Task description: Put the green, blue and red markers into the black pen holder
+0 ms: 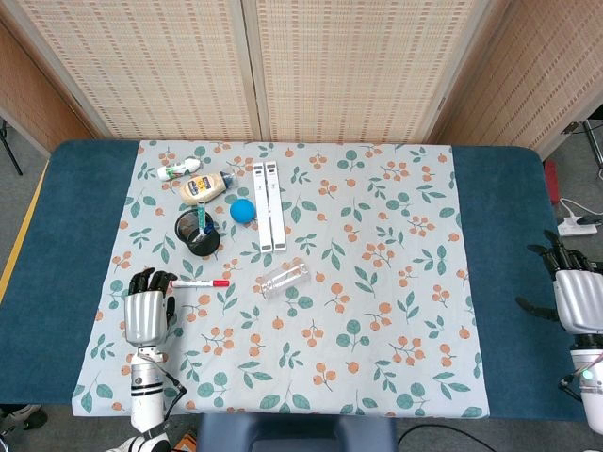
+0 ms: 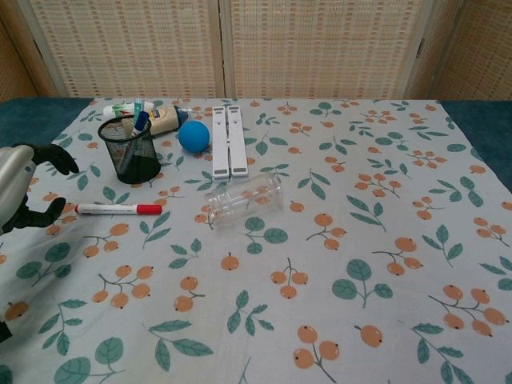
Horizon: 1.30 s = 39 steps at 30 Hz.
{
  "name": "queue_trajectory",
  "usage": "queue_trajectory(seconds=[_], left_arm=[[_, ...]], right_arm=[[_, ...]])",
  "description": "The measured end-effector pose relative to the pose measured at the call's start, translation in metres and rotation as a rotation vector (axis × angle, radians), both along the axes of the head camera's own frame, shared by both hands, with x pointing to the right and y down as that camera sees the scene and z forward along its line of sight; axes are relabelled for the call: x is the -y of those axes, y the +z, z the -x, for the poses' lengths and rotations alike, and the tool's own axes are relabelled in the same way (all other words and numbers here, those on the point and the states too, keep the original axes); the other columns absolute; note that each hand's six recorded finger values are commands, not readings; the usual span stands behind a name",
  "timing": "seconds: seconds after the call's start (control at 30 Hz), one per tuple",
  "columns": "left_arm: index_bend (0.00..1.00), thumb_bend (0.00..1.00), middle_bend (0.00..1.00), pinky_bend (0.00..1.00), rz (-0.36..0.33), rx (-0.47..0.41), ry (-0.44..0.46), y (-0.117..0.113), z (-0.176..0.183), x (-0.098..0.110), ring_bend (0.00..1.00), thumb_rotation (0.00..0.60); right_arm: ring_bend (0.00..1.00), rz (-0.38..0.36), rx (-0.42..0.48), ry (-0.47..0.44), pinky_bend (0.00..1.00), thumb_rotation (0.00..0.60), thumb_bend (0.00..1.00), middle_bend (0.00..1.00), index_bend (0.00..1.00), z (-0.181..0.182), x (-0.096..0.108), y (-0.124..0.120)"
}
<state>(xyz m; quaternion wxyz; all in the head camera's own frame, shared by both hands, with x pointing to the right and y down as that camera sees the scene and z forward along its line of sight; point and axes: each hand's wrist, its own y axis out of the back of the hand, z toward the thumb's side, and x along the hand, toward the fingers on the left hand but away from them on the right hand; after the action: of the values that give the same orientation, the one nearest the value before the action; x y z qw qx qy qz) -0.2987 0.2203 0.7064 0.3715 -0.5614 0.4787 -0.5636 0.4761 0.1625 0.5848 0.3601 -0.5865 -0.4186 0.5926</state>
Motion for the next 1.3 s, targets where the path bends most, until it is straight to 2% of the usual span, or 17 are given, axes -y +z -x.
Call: queue_trajectory(seconds=[0.4,0.8,1.0,1.3], left_arm=[[0.33,0.35,0.28,0.21,0.082,-0.001,0.044,0.025,-0.028,0.007,0.18,0.6],[0.34,0.35,0.32,0.21,0.121,0.029,0.029,0.046,-0.037,0.023,0.18,0.6],[0.36,0.35,0.36,0.21,0.142,0.038,0.016,0.054,-0.036,0.024,0.19,0.6],[0.36,0.35,0.36,0.21,0.167,0.037,0.018,0.064,-0.043,0.023,0.19,0.6]], right_arm=[[0.2,0.007,-0.003,0.011,0.18,0.6,0.03,0.05,0.23,-0.004,0.001,0.003],[0.2,0.005,-0.003,0.023,0.18,0.6,0.03,0.05,0.23,-0.008,0.002,0.003],[0.2,0.009,-0.01,0.025,0.18,0.6,0.03,0.05,0.23,-0.01,0.002,0.004],[0.2,0.004,-0.016,0.034,0.18,0.6,0.03,0.05,0.23,-0.012,0.003,0.004]])
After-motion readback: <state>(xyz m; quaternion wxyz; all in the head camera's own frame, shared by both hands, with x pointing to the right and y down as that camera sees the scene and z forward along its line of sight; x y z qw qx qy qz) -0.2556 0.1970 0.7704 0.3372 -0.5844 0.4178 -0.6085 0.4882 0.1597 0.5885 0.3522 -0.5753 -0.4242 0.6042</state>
